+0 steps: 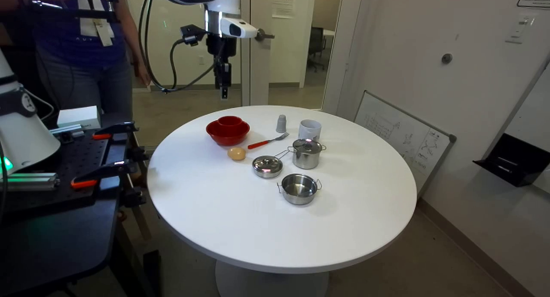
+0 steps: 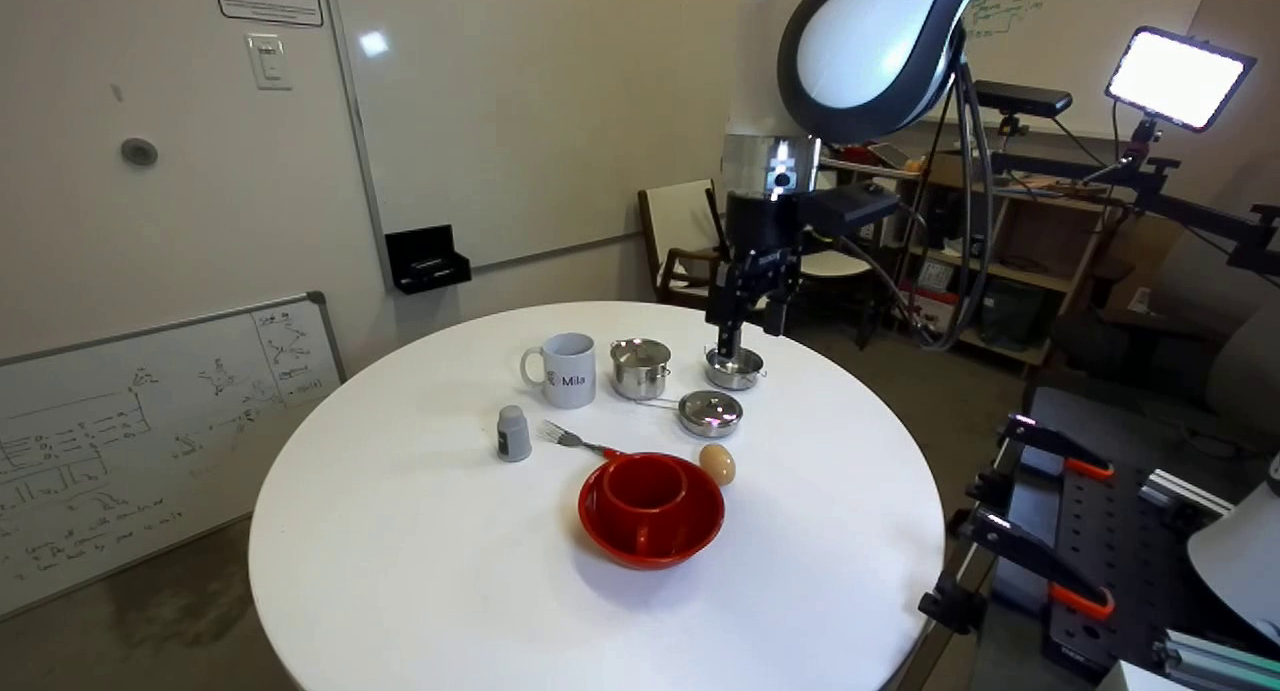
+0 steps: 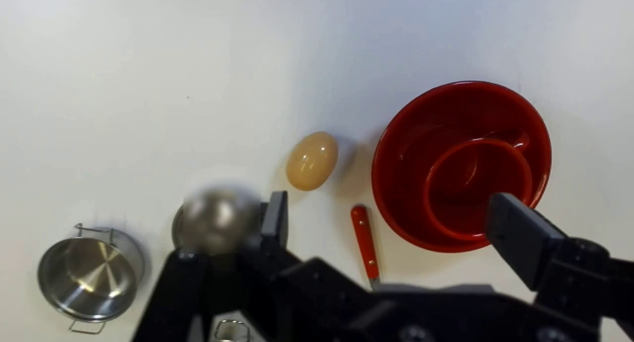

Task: Pick the cup in the bowl and put it on the table

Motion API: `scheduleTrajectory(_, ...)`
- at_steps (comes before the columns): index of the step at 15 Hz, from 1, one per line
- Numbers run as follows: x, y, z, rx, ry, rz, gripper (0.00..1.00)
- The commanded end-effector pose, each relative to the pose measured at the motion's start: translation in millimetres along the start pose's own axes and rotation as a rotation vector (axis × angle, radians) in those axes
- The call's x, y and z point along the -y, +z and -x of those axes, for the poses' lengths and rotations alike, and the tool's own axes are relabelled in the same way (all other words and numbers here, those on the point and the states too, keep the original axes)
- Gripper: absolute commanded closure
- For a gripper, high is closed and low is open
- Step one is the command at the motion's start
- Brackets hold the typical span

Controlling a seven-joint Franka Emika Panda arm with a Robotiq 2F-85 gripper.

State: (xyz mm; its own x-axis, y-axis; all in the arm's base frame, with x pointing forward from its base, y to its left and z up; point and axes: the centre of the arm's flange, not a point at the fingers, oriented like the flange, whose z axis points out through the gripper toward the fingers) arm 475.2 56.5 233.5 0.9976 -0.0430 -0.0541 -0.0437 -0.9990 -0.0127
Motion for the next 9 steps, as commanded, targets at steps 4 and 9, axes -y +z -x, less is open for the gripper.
scheduleTrajectory(4,64,57,-46,-0.005,-0.097,-0.004,0.00)
scheduleTrajectory(9,87,93,-70,0.020,-0.130,0.012,0.00)
